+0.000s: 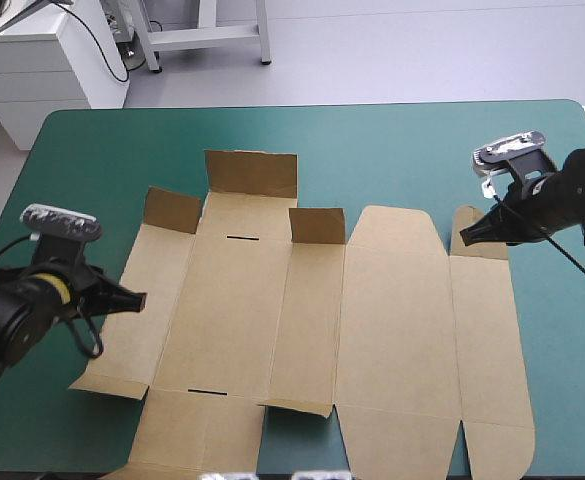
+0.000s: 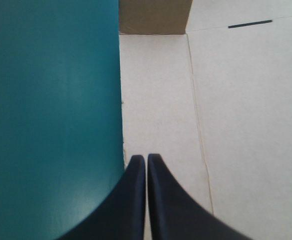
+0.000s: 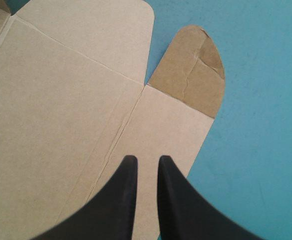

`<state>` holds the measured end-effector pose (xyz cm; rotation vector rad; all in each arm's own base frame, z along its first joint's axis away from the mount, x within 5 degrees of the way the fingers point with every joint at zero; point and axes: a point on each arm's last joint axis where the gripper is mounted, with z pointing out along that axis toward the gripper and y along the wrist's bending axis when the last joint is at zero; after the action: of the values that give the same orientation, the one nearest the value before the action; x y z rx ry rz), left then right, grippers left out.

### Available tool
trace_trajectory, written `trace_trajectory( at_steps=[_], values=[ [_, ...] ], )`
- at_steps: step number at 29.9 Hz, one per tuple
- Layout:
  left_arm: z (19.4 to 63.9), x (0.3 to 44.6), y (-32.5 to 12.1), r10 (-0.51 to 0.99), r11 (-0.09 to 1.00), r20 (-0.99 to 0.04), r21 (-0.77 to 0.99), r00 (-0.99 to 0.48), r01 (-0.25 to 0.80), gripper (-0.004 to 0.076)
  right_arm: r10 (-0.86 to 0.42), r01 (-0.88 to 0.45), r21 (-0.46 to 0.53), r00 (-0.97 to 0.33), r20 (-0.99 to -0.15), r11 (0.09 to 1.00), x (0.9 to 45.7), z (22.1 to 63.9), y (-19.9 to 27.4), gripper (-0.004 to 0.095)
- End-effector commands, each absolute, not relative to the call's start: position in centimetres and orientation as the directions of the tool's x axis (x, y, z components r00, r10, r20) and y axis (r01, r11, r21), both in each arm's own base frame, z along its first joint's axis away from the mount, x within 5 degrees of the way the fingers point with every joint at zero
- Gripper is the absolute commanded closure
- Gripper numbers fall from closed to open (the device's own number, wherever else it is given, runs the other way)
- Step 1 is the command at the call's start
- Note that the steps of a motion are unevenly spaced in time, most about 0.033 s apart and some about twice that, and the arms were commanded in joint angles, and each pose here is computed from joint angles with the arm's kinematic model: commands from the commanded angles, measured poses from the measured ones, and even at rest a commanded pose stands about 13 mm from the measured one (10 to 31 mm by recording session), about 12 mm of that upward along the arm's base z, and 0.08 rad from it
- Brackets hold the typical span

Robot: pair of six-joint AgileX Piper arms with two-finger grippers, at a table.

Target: Fold the box

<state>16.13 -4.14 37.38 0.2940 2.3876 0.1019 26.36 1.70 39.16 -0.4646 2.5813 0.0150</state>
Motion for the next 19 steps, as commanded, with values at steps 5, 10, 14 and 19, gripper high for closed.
trace_trajectory(
  at_steps=[5, 10, 14, 19],
  values=[
    [37.0, 22.4, -2.1, 0.125, 0.992, -0.618, 0.102, -0.776, 0.078, 0.0727, -0.235, -0.225, -0.093, -0.771, -0.592, 0.97, 23.2, 40.6, -0.8, 0.0787],
    [35.8, 23.9, 1.4, -0.028, 0.993, -0.586, -0.106, -0.81, 0.042, 0.0727, -0.175, -0.182, -0.057, -0.742, -0.647, 0.982, 21.9, 41.0, -1.4, 0.0819],
    [35.5, 23.9, 4.1, -0.135, 0.967, -0.57, -0.254, -0.81, 0.018, 0.0728, -0.169, -0.179, -0.048, -0.761, -0.626, 0.983, 21.7, 40.3, -1.5, 0.0819],
    [34.3, 23.8, 6.0, -0.099, 0.962, -0.513, -0.27, -0.853, 0.051, 0.0728, -0.151, -0.18, -0.017, -0.768, -0.623, 0.984, 21.9, 39.3, -1.3, 0.0821]
  ],
)
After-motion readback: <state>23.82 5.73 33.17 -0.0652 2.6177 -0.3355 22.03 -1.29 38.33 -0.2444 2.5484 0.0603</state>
